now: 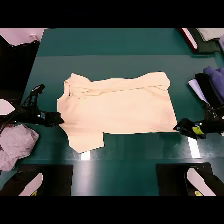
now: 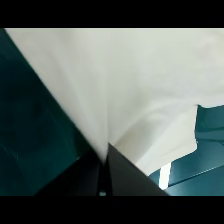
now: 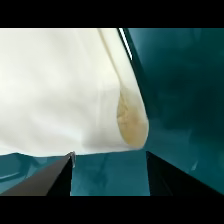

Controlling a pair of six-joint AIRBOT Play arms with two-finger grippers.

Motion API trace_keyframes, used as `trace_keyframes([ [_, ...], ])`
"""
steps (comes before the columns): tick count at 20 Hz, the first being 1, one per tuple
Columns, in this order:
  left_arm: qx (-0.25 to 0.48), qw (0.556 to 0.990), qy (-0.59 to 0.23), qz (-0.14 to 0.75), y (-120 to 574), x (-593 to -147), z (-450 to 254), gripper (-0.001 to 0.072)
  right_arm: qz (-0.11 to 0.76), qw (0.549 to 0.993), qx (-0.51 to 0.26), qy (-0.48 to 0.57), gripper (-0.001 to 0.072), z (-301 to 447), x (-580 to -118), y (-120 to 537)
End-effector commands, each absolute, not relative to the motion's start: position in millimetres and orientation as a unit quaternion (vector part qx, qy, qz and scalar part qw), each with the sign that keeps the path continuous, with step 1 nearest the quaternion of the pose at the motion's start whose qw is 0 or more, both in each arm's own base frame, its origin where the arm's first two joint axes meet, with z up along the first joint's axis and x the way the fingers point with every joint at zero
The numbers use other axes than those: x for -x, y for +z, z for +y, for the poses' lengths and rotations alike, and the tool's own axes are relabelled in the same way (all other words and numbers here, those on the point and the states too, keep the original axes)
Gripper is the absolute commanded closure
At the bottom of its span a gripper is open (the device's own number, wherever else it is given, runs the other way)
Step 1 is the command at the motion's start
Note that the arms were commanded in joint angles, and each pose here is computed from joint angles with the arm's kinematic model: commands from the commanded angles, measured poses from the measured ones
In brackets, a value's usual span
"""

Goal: Fold the shirts.

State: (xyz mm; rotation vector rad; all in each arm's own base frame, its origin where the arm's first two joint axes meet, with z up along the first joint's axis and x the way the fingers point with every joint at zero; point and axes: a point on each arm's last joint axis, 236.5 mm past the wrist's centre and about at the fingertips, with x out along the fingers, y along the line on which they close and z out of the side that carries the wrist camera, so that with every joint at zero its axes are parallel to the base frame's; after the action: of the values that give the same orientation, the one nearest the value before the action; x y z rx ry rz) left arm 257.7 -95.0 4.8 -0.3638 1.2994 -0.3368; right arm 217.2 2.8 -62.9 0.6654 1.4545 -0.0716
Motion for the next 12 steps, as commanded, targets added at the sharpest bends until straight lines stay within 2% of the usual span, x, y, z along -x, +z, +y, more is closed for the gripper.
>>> trace_keyframes([
  [1,0.167,0.765,-0.157,0.602,5.0,-255.4,-95.6,0.0680,0.639,0.700,-0.315,-0.044,0.0208,0.5,-227.7,-68.1],
  [6,0.167,0.761,-0.159,0.607,4.5,-252.2,-96.2,0.0680,0.642,0.678,-0.355,-0.037,0.0215,11.1,-237.1,-79.7],
  [8,0.166,0.758,-0.160,0.610,4.2,-250.3,-96.6,0.0680,0.636,0.684,-0.354,-0.042,0.0406,8.1,-241.2,-81.2],
  [10,0.166,0.759,-0.160,0.609,4.3,-250.8,-96.5,0.0680,0.631,0.696,-0.340,-0.030,0.0677,7.2,-242.9,-78.6],
  [12,0.166,0.764,-0.157,0.603,4.9,-254.5,-95.3,0.0681,0.620,0.711,-0.329,-0.025,0.0699,6.1,-244.9,-70.4],
])
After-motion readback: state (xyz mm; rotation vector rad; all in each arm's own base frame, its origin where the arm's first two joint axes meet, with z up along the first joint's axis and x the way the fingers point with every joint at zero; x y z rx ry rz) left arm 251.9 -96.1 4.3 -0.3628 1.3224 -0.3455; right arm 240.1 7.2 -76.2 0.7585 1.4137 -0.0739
